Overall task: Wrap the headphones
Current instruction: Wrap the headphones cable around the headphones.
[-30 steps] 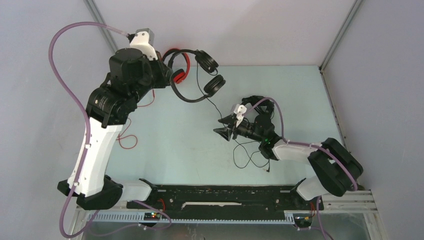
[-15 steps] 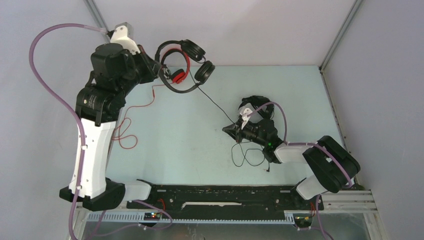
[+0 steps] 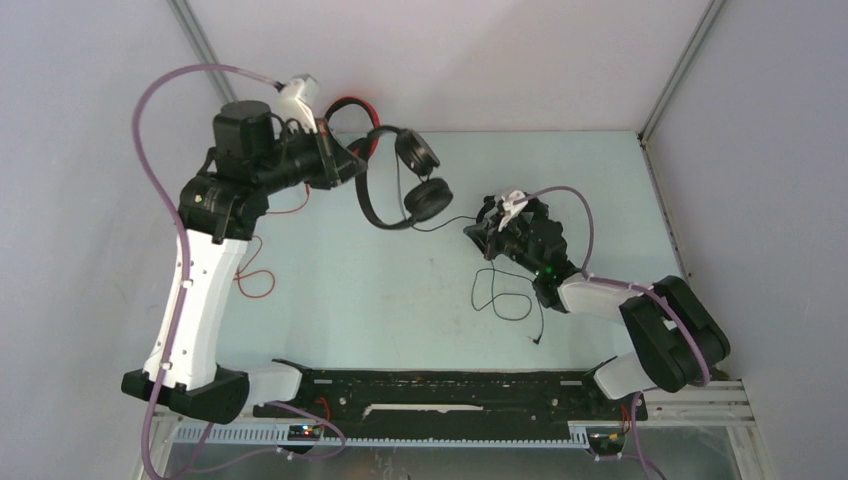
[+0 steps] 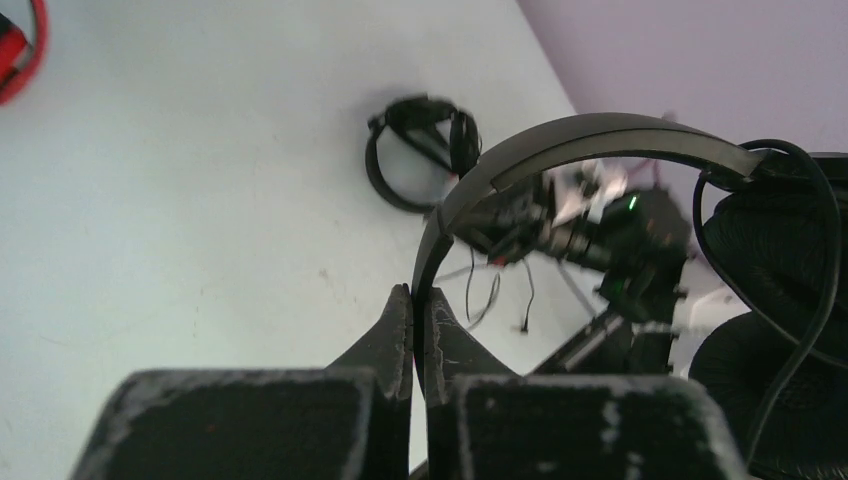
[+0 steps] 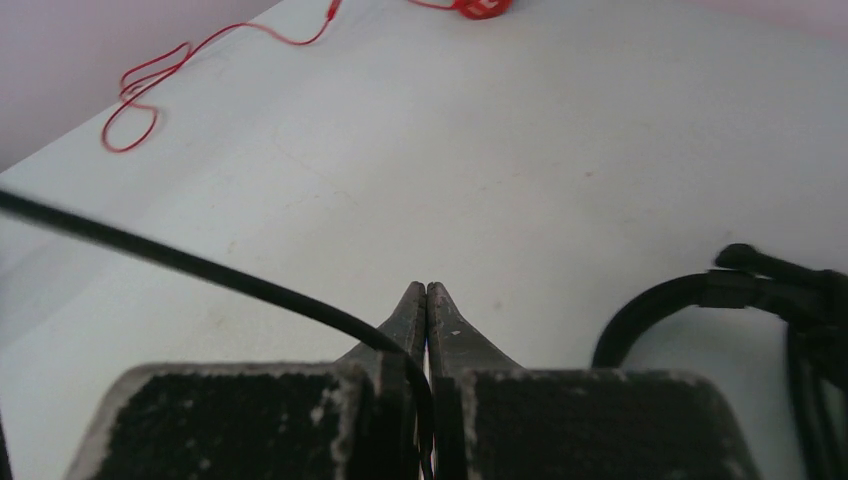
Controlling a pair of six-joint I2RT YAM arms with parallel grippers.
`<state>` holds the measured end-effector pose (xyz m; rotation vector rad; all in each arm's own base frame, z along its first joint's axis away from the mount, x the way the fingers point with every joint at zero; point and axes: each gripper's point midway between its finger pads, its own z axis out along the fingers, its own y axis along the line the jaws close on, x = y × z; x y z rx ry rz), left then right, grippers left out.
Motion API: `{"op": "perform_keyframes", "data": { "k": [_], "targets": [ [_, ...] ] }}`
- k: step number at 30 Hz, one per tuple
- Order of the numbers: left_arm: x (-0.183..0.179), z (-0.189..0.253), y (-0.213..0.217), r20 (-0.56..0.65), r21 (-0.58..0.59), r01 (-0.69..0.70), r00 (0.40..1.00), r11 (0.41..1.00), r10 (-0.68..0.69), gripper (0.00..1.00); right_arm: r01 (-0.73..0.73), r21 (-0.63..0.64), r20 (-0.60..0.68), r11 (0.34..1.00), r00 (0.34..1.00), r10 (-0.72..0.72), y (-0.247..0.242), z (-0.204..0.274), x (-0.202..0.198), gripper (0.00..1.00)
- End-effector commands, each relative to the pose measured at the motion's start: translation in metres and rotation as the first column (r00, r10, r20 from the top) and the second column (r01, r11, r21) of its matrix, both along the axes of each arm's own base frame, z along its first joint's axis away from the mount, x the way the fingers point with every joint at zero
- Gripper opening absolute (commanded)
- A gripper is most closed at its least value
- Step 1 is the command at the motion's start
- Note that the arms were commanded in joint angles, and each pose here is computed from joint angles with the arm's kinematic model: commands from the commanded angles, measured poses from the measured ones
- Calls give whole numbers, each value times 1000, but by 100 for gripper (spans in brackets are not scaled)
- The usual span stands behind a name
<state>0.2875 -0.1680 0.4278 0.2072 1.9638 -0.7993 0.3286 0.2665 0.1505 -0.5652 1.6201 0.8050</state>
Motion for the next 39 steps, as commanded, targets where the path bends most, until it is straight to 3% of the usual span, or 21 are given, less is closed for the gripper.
{"op": "perform_keyframes", "data": {
  "k": [1,5,13,20,30,39],
  "targets": [
    [-26,0,-15,98,19,174,980,985,-175,0,123,17,-2,992,992,-123,-24,41,36,0],
    [-41,-22,-24,89,141,267,956,953,-281,0,132,13,-50,991,990,-131,-36,64,48,0],
    [-44,-71,-29,67,446,273,939,853,-336,0,59,13,-149,998,987,-56,-44,111,31,0],
    [-35,-93,-27,93,687,209,924,696,-370,0,-78,46,-199,996,976,86,-37,156,0,0],
    [-21,-118,-33,88,799,173,914,576,-397,0,-259,139,-368,956,882,293,-15,163,-39,0],
    [-5,-127,-28,82,848,106,942,519,-326,0,-363,294,-453,884,762,463,9,179,-63,0]
  ]
}}
